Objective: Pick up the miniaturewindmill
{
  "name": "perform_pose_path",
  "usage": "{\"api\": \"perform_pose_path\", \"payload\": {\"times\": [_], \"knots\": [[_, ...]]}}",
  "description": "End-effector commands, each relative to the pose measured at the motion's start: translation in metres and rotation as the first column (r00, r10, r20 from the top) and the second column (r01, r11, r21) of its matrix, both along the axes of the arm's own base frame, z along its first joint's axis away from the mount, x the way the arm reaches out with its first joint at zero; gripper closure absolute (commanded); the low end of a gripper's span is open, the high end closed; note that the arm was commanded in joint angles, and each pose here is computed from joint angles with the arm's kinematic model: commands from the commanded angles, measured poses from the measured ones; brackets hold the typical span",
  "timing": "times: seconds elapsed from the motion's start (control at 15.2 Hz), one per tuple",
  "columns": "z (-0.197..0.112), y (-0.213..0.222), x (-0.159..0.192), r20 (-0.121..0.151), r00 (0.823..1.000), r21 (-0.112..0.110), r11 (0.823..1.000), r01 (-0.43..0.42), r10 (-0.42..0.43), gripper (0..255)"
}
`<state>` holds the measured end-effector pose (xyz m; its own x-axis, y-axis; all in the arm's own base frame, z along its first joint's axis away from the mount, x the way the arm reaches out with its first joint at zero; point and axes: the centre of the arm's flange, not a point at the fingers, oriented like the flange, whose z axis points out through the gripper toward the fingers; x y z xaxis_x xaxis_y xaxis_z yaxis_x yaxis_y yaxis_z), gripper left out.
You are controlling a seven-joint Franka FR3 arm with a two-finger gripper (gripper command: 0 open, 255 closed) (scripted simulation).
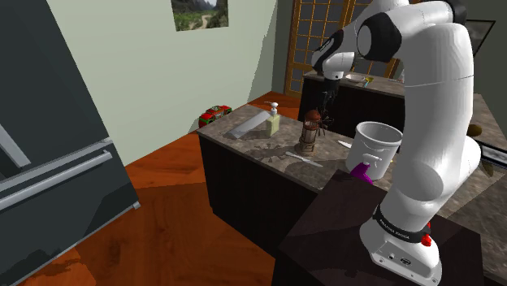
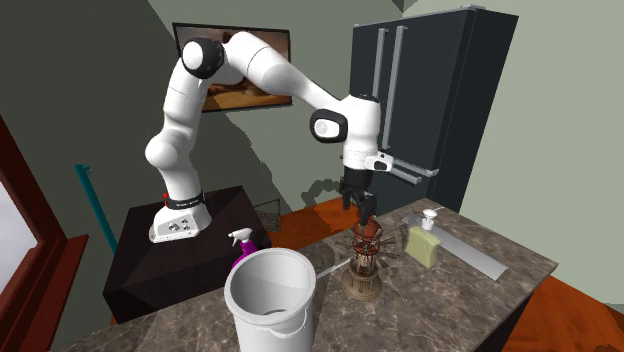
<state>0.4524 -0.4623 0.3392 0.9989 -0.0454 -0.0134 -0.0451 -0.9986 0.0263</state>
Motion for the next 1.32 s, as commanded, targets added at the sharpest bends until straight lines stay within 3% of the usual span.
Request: {"api": "perform_pose_path", "payload": {"times": [0.0,0.59,0.66,1.25], "knots": [[-0.011,-0.021,0.009,0.0,1.0,0.005,1.0,-0.003,0.003,0],[-0.051,-0.021,0.009,0.0,1.0,0.005,1.0,-0.003,0.003,0],[-0.05,-0.02,0.009,-0.001,1.0,0.004,1.0,-0.003,0.003,255],[-0.051,-0.021,0.009,0.0,1.0,0.005,1.0,-0.003,0.003,255]]}}
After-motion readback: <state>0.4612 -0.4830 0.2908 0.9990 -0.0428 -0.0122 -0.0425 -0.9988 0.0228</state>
